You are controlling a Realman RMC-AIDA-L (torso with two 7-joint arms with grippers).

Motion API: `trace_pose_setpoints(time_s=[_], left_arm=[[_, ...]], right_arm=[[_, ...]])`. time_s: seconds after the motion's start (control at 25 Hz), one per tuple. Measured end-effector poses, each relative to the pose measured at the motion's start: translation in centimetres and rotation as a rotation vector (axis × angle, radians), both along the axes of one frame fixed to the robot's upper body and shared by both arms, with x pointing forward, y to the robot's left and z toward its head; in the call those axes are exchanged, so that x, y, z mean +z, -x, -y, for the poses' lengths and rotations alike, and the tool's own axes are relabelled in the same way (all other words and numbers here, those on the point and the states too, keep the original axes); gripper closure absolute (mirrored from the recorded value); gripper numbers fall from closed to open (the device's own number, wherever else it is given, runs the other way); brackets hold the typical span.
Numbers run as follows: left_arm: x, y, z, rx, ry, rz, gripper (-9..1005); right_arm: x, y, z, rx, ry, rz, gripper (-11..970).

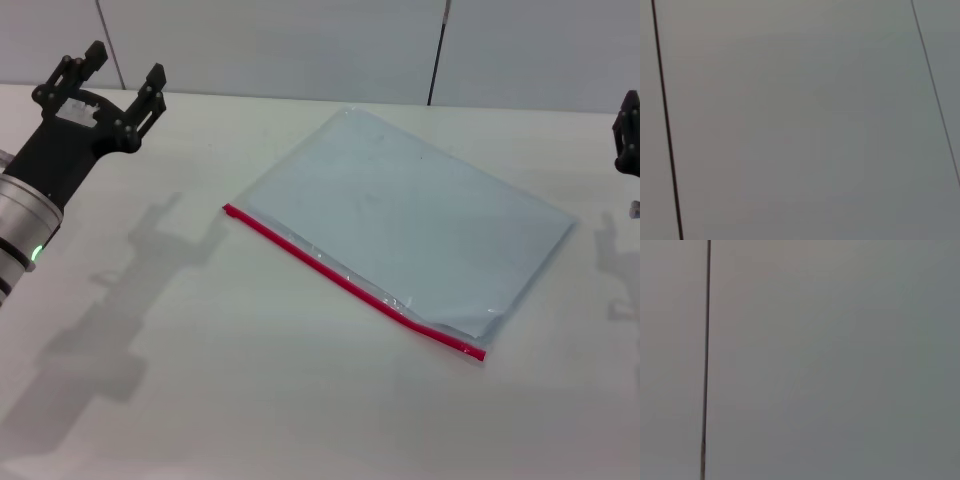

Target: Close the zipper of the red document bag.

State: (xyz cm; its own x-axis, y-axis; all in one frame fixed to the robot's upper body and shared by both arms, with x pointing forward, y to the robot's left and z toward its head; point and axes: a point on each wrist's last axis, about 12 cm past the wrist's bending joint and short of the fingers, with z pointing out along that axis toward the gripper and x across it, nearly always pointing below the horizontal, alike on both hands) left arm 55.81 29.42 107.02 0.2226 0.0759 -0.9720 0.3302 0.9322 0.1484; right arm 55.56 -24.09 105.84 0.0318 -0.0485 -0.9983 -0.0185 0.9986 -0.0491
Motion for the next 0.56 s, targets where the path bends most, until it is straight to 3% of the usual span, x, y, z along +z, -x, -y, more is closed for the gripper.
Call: trace_pose_setpoints(time_s=[0.56], left_arm=[[-0.05, -0.23, 0.02, -0.016, -0.005, -0.004, 349]], right_arm=[[0.05, -0.26, -0.25, 0.010, -0.001, 0.003, 463]])
